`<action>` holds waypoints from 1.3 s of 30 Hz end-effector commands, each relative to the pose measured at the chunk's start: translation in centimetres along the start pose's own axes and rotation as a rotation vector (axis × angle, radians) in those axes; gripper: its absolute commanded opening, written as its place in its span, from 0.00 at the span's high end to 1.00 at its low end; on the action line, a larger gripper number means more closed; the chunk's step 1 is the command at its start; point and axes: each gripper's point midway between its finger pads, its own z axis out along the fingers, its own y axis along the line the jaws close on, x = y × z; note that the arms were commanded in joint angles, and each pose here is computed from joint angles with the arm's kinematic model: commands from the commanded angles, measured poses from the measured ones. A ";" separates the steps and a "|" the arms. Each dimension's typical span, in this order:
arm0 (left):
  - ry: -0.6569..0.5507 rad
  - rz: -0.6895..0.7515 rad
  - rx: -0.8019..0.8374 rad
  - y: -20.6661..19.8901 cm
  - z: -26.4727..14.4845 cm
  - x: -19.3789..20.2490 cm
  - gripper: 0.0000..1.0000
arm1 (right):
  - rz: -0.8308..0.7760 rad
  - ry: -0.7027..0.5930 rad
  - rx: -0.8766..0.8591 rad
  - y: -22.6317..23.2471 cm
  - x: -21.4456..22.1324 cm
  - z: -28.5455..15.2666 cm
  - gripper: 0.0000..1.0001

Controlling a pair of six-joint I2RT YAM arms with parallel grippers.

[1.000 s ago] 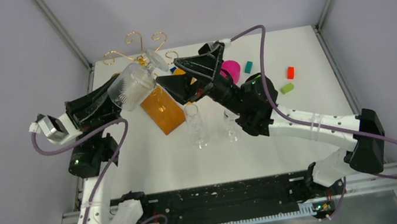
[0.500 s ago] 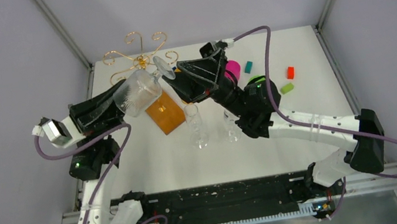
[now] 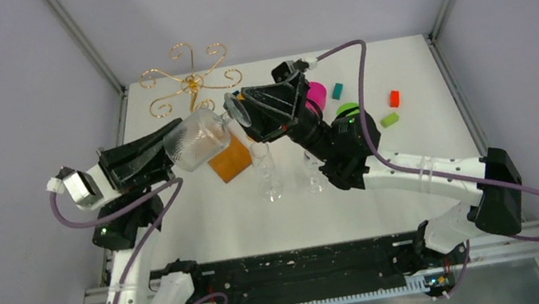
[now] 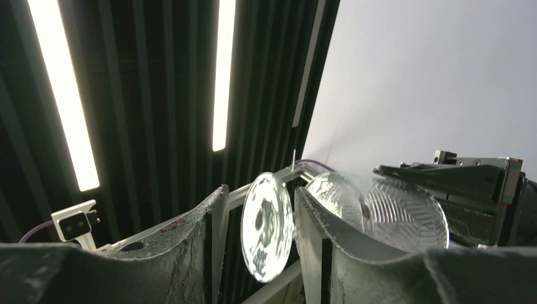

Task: Place the wine glass upside down on the wine glass rack

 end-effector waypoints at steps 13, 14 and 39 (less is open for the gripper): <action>-0.098 0.131 0.084 -2.5 0.9 -3.3 1.00 | -0.007 0.041 -0.076 2.7 1.3 -0.5 0.55; -0.108 0.132 0.078 -2.3 1.0 -3.5 1.00 | -0.008 0.040 -0.071 2.5 1.2 -0.7 0.54; -0.119 0.135 0.055 -1.9 0.8 -3.4 1.00 | -0.036 0.145 -0.125 3.8 3.1 -1.3 0.69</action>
